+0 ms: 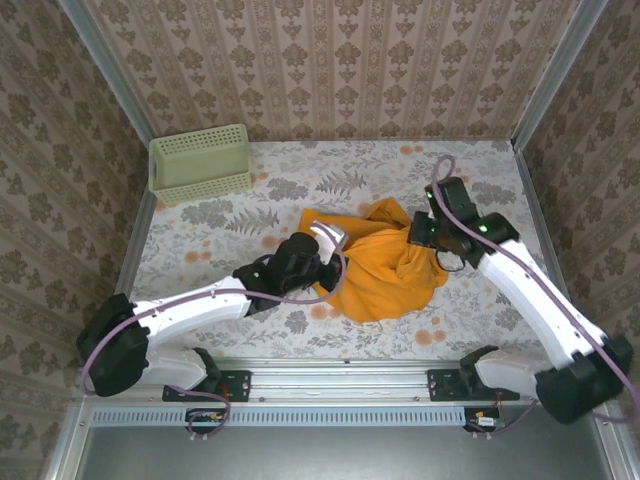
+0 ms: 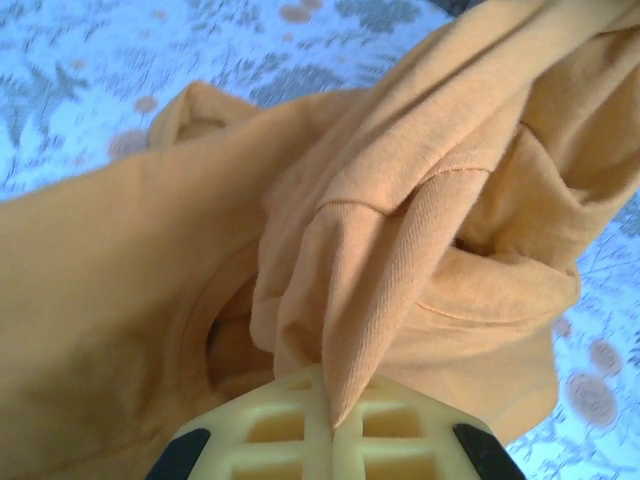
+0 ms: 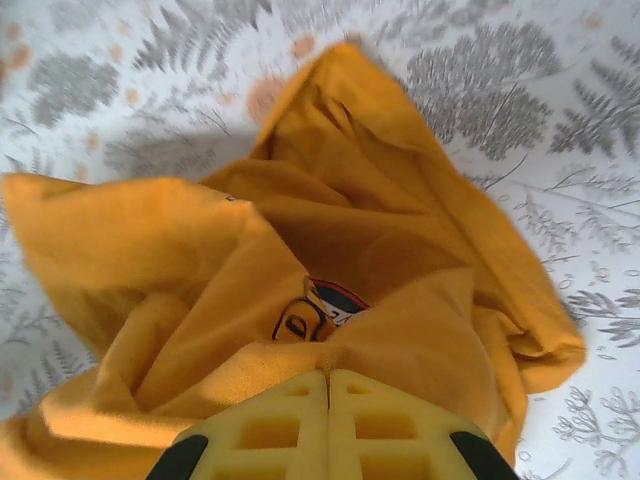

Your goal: Fold the inside-out t-shirt

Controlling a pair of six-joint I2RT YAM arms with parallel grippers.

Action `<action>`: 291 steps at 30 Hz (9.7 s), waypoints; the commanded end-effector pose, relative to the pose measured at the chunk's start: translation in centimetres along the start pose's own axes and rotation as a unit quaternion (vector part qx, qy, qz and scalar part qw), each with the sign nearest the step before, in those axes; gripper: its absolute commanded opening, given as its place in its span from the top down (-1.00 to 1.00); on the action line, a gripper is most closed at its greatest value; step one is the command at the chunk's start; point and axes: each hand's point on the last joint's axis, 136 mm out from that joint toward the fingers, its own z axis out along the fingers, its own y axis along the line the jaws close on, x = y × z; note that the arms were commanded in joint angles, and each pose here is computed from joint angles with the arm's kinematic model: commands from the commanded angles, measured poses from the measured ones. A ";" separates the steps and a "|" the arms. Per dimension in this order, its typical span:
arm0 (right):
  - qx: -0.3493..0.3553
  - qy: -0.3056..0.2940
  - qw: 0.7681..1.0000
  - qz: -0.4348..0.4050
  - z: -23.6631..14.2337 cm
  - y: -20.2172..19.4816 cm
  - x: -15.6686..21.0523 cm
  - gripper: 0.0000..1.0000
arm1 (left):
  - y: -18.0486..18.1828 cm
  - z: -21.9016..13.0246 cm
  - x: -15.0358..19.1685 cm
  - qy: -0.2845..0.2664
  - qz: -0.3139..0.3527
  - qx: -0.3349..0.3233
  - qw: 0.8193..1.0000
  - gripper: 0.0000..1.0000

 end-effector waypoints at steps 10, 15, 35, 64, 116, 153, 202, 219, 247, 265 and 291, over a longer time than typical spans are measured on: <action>0.065 0.013 0.997 -0.024 5.2 -2.7 -3.0 0.41 | 1.7 -0.5 2.3 0.035 -0.040 0.001 0.999 1.00; 0.033 -0.007 0.998 -0.051 0.9 -1.1 0.0 -0.13 | 1.3 0.6 1.0 0.022 -0.046 0.006 0.999 1.00; 0.026 0.049 0.998 -0.005 3.2 2.9 10.3 0.01 | 0.7 1.2 -1.1 0.006 -0.048 0.017 0.999 1.00; -0.191 0.015 0.981 -0.023 1.0 3.3 9.1 1.00 | 1.0 1.0 0.3 0.070 0.059 0.000 0.996 -0.22; -0.066 -0.045 0.983 -0.164 -2.7 4.4 9.8 0.14 | -1.2 9.1 -7.2 0.046 -0.032 0.087 0.995 1.00; -0.054 -0.041 0.987 -0.145 2.8 0.5 9.9 1.00 | 4.7 9.4 -6.7 0.088 -0.078 0.001 0.993 1.00; -0.018 -0.066 0.989 -0.129 -3.6 -2.0 8.7 -0.05 | 4.5 6.6 -3.9 0.093 -0.073 -0.015 0.993 1.00; -0.021 -0.033 0.992 -0.118 2.6 5.1 7.3 0.12 | 2.3 4.9 -5.4 0.056 -0.095 0.026 0.994 1.00; 0.025 -0.044 0.998 0.026 -2.2 -5.0 7.7 1.00 | 6.0 5.8 -2.7 0.103 -0.105 -0.043 0.988 1.00; -0.010 -0.030 0.996 0.088 -1.9 -8.5 8.6 0.86 | 2.4 5.6 -3.6 0.095 -0.065 0.009 0.993 1.00; -0.046 -0.139 0.982 -0.120 3.2 3.6 3.1 0.23 | -2.9 1.7 -8.4 0.027 -0.094 0.124 0.988 1.00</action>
